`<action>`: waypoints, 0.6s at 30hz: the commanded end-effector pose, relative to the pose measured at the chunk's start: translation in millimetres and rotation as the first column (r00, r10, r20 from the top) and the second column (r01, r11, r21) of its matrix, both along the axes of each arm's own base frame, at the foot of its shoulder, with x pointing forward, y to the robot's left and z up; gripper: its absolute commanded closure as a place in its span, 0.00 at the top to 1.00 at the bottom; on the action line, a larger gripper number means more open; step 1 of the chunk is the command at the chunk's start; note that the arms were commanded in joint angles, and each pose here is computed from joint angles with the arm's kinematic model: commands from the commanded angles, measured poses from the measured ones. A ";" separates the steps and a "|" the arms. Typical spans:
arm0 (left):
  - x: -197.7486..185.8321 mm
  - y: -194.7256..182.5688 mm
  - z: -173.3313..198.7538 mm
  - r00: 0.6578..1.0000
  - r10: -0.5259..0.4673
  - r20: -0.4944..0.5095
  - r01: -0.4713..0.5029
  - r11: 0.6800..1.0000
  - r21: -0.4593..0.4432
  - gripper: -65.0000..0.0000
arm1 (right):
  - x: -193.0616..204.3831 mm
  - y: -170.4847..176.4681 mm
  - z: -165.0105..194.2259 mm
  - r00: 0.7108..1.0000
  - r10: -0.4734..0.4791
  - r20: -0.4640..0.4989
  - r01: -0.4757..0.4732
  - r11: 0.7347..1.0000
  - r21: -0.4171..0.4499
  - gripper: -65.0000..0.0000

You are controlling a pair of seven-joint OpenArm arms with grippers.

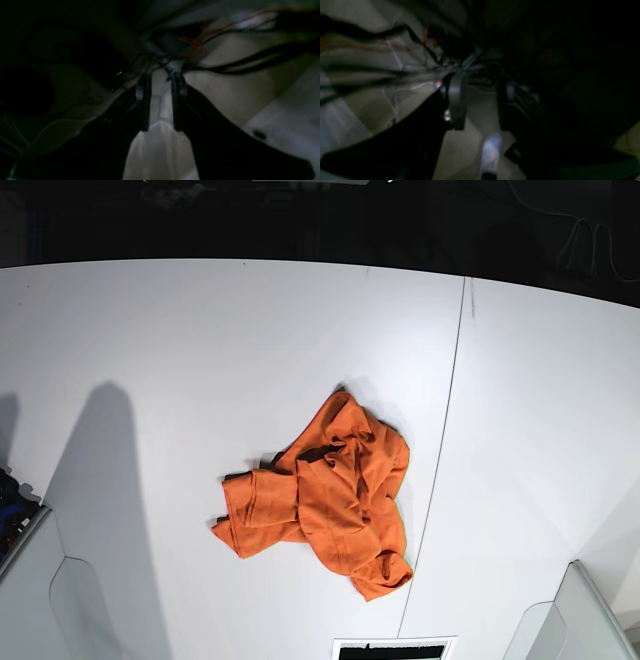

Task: Layout the t-shirt on the table in an organized manner, then fold the t-shirt properly

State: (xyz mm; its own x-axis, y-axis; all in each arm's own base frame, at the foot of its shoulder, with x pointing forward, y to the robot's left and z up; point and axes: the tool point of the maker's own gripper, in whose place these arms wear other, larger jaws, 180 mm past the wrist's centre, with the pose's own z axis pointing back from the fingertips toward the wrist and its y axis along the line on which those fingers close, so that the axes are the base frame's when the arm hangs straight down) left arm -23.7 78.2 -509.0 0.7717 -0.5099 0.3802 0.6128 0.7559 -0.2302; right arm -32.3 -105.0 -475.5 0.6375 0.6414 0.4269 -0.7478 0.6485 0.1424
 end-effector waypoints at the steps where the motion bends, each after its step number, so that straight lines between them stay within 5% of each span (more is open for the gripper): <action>1: 10.5 2.5 14.2 0.999 0.025 0.043 -0.024 0.999 -0.023 0.24 | 10.2 1.7 10.9 0.999 0.003 0.037 -0.004 1.000 0.024 0.31; 6: 63.8 47.7 66.8 0.976 0.118 0.185 -0.124 0.992 0.022 0.40 | 58.7 11.3 44.2 0.985 -0.029 0.172 0.015 0.997 0.082 0.31; 10: 102.4 65.2 111.7 0.942 0.147 0.303 -0.148 0.989 -0.020 0.40 | 109.3 20.6 70.3 0.955 -0.088 0.283 0.045 0.987 0.157 0.31; 14: 136.0 68.4 145.8 0.902 0.147 0.406 -0.133 0.989 -0.063 0.40 | 165.4 23.5 87.6 0.907 -0.113 0.406 0.039 0.982 0.187 0.31; 18: 179.2 68.7 166.0 0.846 0.141 0.515 -0.112 0.990 -0.087 0.47 | 229.1 31.5 115.6 0.821 -0.179 0.542 0.057 0.971 0.234 0.32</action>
State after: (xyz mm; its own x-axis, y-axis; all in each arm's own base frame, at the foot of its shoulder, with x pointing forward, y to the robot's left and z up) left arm 150.2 149.7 -353.0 0.5421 -0.4011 0.7385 0.5494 0.8341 0.0497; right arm 193.4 -76.2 -369.7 0.3458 0.4581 0.8189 -0.6597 0.7393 -0.1350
